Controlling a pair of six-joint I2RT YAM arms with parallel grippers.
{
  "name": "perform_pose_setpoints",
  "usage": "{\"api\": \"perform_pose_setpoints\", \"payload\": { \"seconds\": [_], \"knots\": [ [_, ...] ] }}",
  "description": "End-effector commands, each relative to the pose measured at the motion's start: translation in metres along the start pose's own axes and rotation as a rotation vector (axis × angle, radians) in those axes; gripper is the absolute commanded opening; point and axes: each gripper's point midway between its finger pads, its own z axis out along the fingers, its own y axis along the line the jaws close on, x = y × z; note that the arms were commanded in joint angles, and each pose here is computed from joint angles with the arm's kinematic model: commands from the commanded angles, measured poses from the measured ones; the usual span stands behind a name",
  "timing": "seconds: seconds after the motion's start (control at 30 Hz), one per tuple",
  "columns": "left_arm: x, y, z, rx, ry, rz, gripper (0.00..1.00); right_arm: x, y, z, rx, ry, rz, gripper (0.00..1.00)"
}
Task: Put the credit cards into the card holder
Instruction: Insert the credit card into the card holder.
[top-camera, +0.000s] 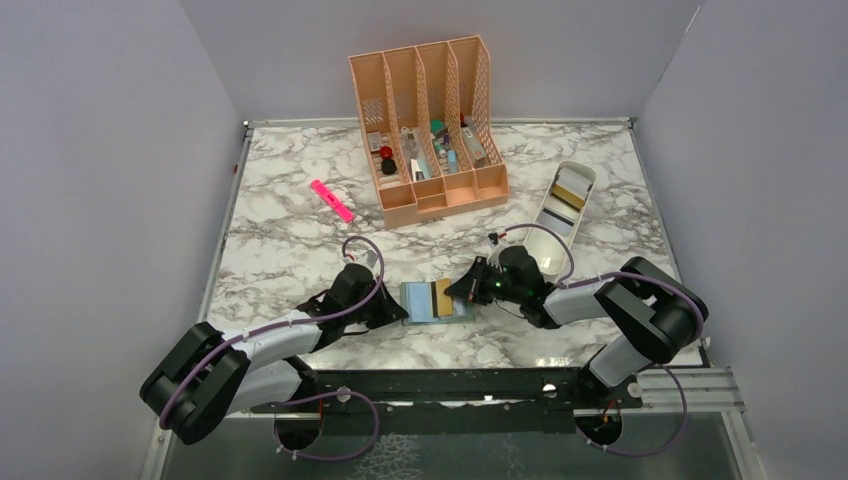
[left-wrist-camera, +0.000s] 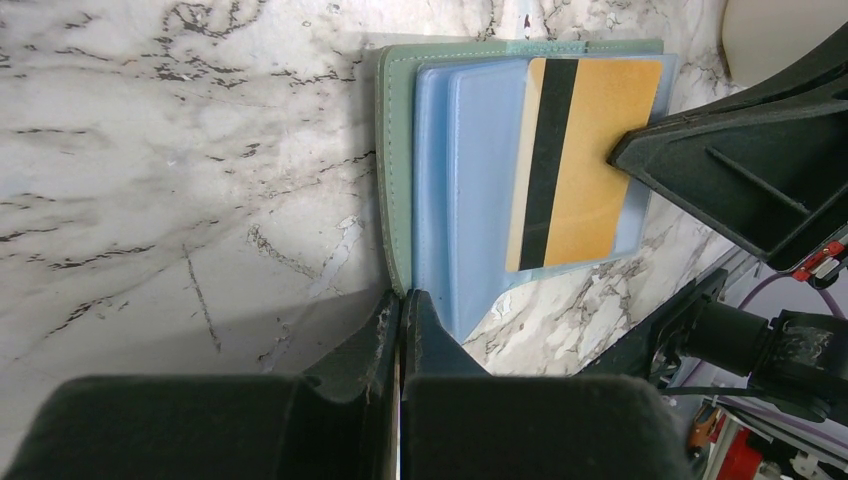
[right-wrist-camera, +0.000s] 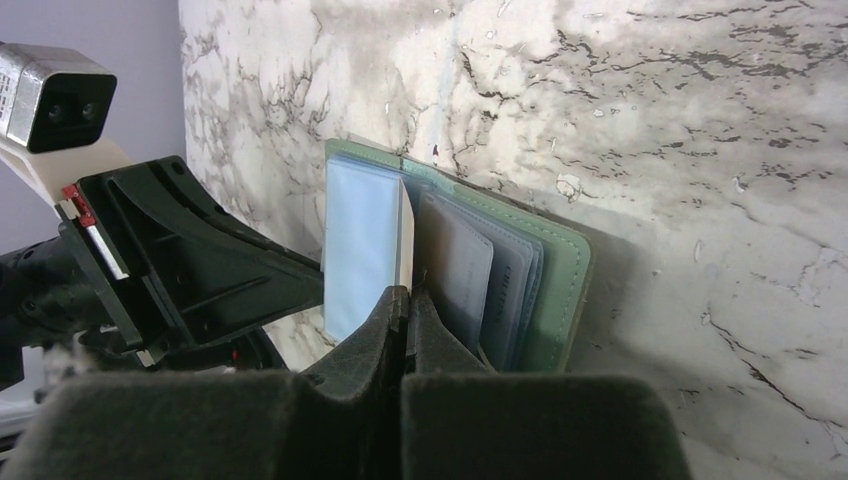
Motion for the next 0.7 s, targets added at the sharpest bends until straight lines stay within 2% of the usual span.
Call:
{"api": "perform_pose_setpoints", "payload": {
  "seconds": [0.0,0.3,0.5,0.67],
  "knots": [
    [-0.003,0.003,0.000,-0.010,-0.017,0.017,0.00,0.011,-0.003,0.001,0.004,0.035,0.009,0.01],
    [-0.006,0.001,-0.001,-0.011,-0.023,0.025,0.00,0.009,-0.010,-0.007,0.069,0.030,-0.002,0.01],
    [-0.005,0.001,-0.001,-0.006,-0.022,0.020,0.00,0.019,-0.009,-0.001,0.022,0.063,0.017,0.01],
    [-0.005,-0.001,0.000,0.002,-0.024,0.013,0.00,0.019,-0.005,0.005,0.008,0.063,0.033,0.06]
  ]
}}
